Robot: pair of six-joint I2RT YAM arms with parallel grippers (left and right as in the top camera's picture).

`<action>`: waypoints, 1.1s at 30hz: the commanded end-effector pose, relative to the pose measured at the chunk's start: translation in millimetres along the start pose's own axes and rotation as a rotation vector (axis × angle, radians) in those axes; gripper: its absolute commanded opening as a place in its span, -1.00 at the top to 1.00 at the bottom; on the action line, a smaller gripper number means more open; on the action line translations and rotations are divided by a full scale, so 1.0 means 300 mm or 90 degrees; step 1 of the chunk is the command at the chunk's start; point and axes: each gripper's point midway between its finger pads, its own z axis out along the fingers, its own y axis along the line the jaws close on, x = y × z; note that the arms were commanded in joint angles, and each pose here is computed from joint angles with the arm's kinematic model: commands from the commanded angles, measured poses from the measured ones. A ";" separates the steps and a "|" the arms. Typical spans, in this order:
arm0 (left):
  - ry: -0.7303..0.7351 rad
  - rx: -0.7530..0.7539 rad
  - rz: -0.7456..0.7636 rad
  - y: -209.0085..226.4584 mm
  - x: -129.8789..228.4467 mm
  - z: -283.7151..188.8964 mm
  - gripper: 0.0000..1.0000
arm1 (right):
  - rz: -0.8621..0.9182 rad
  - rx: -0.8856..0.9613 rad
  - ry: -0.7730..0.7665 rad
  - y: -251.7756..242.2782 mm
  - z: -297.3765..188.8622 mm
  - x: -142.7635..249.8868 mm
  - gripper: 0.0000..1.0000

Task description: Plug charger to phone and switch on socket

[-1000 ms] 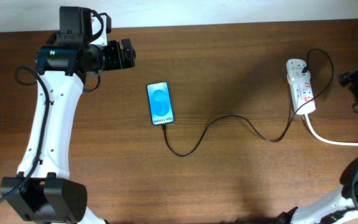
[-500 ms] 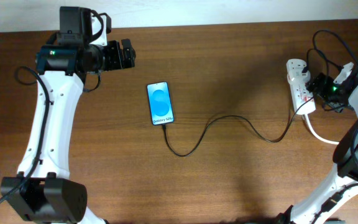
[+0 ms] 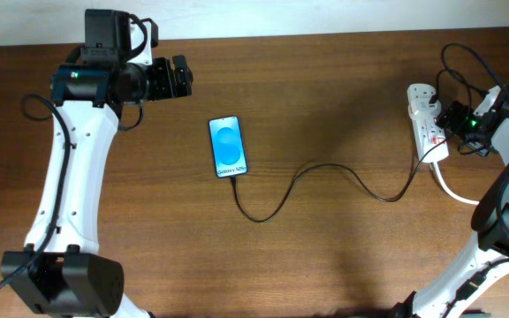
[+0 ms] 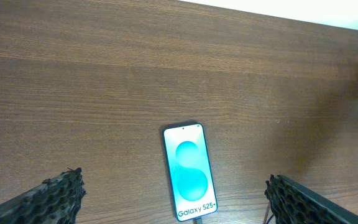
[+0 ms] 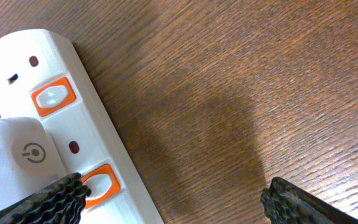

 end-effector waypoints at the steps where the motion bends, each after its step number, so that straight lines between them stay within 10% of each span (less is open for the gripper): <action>1: -0.001 -0.002 0.009 0.001 -0.002 0.001 -0.99 | -0.011 0.004 0.002 0.032 0.021 0.002 -0.91; 33: -0.001 -0.002 0.009 0.000 -0.003 0.001 -0.99 | 0.055 -0.005 0.058 -0.017 0.061 0.052 -0.90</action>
